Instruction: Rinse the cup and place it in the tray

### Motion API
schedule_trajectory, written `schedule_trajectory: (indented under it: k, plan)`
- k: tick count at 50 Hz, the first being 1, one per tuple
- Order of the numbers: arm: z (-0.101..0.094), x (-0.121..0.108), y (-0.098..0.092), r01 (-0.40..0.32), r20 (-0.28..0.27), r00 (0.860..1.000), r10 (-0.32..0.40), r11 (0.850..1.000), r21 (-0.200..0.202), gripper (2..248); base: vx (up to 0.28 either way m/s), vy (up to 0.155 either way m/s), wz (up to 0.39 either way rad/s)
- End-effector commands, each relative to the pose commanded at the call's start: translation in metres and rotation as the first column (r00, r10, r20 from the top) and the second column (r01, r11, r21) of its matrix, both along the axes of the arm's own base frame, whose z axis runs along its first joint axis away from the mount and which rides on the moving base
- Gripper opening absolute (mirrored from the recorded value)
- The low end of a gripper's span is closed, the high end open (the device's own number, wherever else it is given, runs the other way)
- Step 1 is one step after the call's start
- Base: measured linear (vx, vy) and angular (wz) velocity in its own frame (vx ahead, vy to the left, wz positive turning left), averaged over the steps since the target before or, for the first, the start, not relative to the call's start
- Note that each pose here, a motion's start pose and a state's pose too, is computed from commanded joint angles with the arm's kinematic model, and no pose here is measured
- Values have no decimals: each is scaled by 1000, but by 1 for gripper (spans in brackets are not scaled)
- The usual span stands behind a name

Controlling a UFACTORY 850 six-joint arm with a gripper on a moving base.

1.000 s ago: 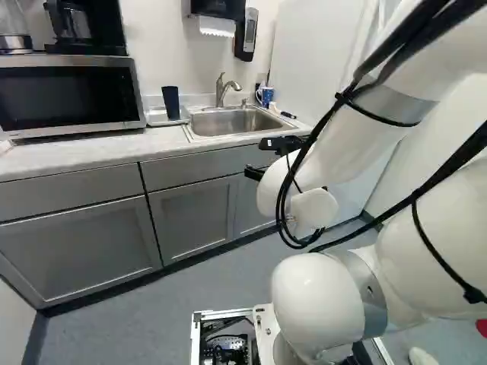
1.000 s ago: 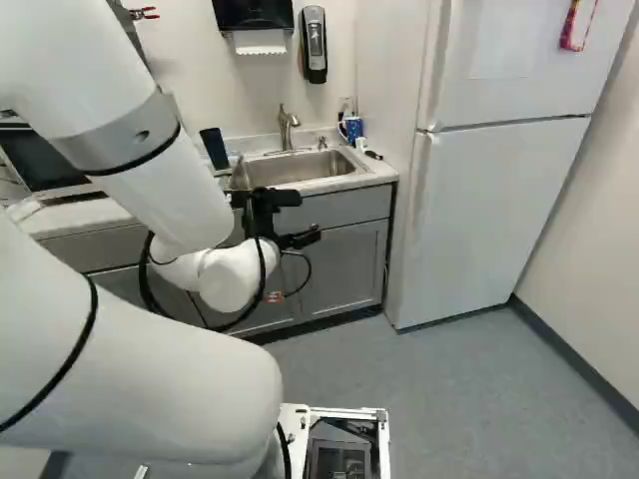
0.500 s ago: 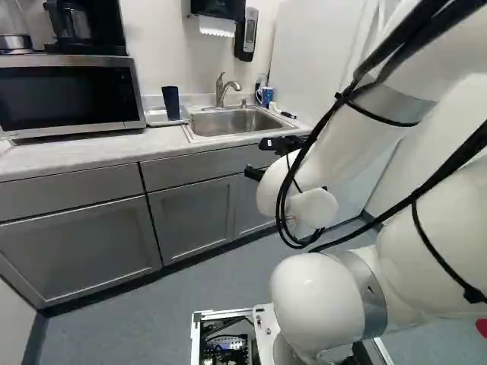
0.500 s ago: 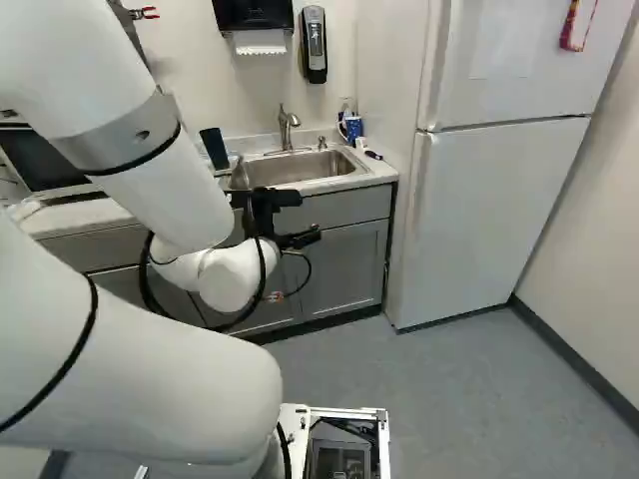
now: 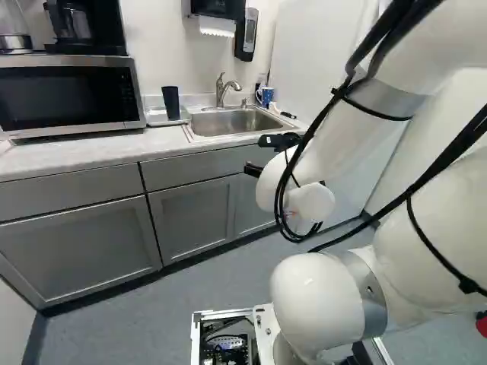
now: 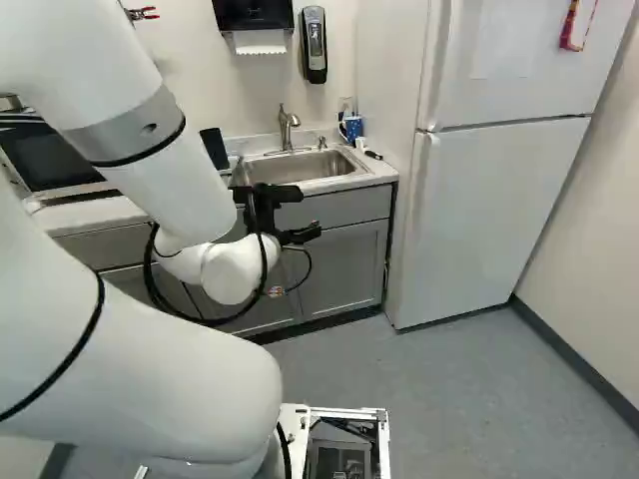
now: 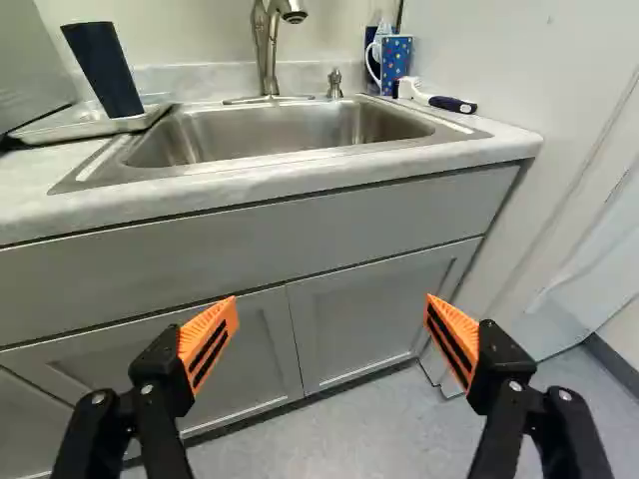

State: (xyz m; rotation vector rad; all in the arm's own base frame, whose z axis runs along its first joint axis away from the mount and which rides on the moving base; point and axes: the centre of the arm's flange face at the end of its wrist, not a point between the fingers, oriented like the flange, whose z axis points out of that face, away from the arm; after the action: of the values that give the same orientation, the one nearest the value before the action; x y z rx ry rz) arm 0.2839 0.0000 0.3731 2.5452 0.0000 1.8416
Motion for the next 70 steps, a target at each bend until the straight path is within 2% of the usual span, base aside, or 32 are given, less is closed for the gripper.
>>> schedule_trajectory:
  k: [25, 70]
  plan:
    - [23, 12, 0, 0, 68, 998, 0, 1000, 0, 247, 0, 0, 0]
    - [70, 51, 0, 0, 174, 985, 0, 1000, 0, 247, 0, 0, 0]
